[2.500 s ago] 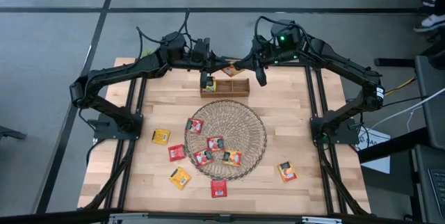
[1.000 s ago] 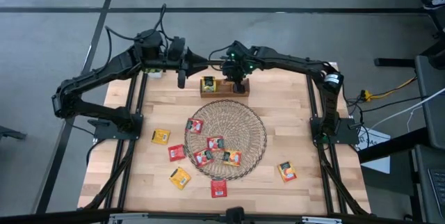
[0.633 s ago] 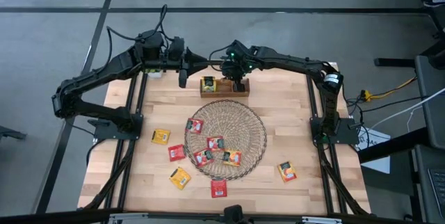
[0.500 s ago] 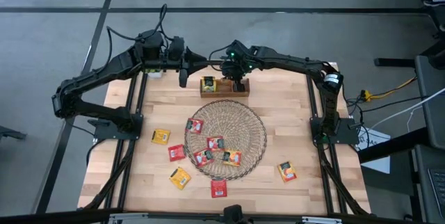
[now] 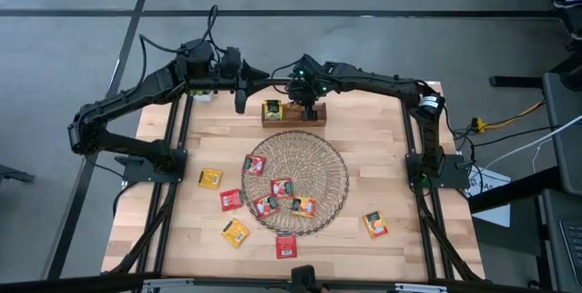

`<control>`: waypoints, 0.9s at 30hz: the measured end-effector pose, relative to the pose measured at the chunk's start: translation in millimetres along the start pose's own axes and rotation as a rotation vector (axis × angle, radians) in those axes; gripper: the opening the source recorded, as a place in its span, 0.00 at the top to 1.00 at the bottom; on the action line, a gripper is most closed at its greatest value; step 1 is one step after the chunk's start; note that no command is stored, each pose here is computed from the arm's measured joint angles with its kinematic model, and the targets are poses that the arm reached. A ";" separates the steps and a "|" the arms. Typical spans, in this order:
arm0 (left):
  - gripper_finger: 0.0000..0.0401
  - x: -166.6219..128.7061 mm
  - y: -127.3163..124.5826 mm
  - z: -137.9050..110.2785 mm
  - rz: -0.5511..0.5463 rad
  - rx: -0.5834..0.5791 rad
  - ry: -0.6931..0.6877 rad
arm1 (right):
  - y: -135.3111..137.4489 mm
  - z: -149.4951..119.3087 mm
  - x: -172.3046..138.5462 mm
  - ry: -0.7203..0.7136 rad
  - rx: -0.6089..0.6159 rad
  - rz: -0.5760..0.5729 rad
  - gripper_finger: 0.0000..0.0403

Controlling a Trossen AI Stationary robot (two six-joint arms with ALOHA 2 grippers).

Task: Pick & Place Tea
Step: Put the orange tea bag into the middle of the wooden organizer

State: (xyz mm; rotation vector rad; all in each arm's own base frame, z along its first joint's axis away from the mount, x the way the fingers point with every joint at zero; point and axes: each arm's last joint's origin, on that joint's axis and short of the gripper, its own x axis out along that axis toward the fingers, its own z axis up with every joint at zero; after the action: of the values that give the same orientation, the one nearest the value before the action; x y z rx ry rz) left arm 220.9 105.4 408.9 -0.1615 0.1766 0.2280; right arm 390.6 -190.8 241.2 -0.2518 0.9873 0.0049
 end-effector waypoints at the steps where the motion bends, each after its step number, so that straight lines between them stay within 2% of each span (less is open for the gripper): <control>1: 0.69 0.0 0.0 0.0 0.000 0.000 0.000 | -0.7 -0.8 1.0 0.002 0.007 0.000 1.00; 6: 0.69 0.0 0.0 0.6 -0.001 0.002 -0.007 | -2.7 -4.2 7.4 0.014 0.051 0.004 1.00; 27: 0.69 0.0 -0.1 0.7 -0.001 0.002 -0.007 | -3.0 -14.0 33.5 0.049 0.074 0.055 1.00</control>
State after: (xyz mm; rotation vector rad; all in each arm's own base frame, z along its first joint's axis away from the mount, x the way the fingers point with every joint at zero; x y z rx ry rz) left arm 221.0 105.4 409.7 -0.1586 0.1695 0.2271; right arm 397.9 -200.3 206.9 -0.1578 1.0409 0.0124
